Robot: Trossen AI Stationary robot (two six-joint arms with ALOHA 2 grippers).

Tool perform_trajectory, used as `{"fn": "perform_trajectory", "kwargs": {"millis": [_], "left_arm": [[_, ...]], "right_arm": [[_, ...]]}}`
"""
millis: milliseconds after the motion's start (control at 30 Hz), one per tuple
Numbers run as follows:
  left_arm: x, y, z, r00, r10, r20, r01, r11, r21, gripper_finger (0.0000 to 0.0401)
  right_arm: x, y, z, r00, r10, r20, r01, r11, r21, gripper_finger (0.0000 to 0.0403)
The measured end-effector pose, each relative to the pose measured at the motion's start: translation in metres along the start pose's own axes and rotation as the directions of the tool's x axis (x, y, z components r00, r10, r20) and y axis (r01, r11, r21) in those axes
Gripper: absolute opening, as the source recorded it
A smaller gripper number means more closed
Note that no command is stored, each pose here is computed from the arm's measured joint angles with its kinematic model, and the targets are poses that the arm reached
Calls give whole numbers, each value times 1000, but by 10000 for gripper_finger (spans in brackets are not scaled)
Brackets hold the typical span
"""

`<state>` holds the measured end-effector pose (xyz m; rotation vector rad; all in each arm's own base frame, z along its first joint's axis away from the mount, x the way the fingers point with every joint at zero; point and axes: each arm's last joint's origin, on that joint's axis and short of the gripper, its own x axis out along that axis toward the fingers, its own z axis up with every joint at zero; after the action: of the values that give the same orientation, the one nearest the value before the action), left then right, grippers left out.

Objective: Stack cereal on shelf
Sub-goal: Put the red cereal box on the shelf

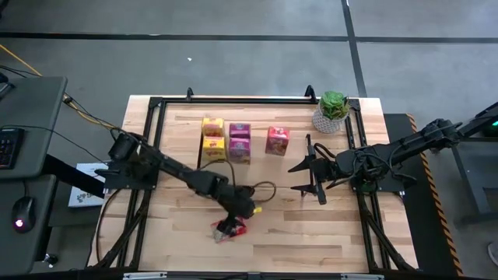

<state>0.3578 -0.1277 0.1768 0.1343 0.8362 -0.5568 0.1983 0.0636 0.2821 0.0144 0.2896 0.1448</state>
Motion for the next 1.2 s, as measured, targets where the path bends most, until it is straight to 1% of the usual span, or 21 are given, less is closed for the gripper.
{"fn": "perform_trajectory", "kwargs": {"millis": [33,67,133,167,200,300,433,467,500,567,633,667,733,767,833,900,967,1067,1133,1200], "left_arm": [[-4,-1,3,999,-50,14,50,998,-24,220],[-7,-5,7,992,-120,33,121,992,-42,220],[-8,-19,14,962,-266,68,269,962,-50,220],[-9,-28,14,943,-327,57,330,942,-59,220],[-8,-37,13,929,-368,44,370,927,-64,220],[-7,-64,15,913,-406,31,407,910,-76,220],[-12,-109,16,884,-467,7,465,879,-108,220],[-14,-121,16,881,-472,6,470,875,-113,220],[-17,-133,16,887,-461,13,460,881,-110,220],[-28,-156,18,907,-419,43,421,902,-93,220],[-44,-179,18,932,-352,82,357,933,-53,220],[-53,-190,17,948,-300,108,304,952,-28,220],[-73,-212,15,963,-202,176,203,979,16,220],[-84,-221,12,967,-149,209,147,989,26,220],[-104,-236,4,958,-62,280,56,998,28,220],[-120,-244,-6,938,45,343,-45,999,-8,220],[-132,-246,-21,906,169,388,-148,986,-83,220],[-140,-236,-52,863,328,384,-252,939,-235,220],[-140,-222,-76,840,403,363,-279,895,-347,220],[-137,-206,-99,823,446,352,-255,844,-471,220]], "right_arm": [[0,0,0,1000,0,-2,0,1000,0,256],[0,0,0,1000,0,-2,0,1000,0,256],[0,0,-1,1000,-1,-9,1,1000,-2,256],[0,0,-1,1000,-1,-12,1,1000,-2,256],[0,0,-1,1000,-1,-12,1,1000,-2,256],[0,0,-2,1000,-2,-17,2,1000,4,256],[0,0,-2,1000,-2,-16,2,1000,5,256],[0,0,-2,1000,-2,-16,2,1000,5,256],[0,0,-2,1000,-2,-16,2,1000,5,256],[0,0,-1,1000,-2,-15,2,1000,5,256],[0,0,-1,1000,-2,-15,2,1000,5,256],[0,0,-1,1000,-1,-15,1,1000,5,256],[0,0,-1,1000,-2,-15,2,1000,5,256],[0,0,-1,1000,-2,-15,2,1000,5,256],[0,0,-1,1000,-2,-15,2,1000,5,256],[0,0,-1,1000,-2,-14,2,1000,6,256],[0,0,-1,1000,-2,-13,2,1000,6,256],[0,0,-1,1000,-2,-9,2,1000,6,256],[0,0,-1,1000,-2,-9,2,1000,6,256],[0,0,-1,1000,-2,-9,2,1000,6,256]]}}
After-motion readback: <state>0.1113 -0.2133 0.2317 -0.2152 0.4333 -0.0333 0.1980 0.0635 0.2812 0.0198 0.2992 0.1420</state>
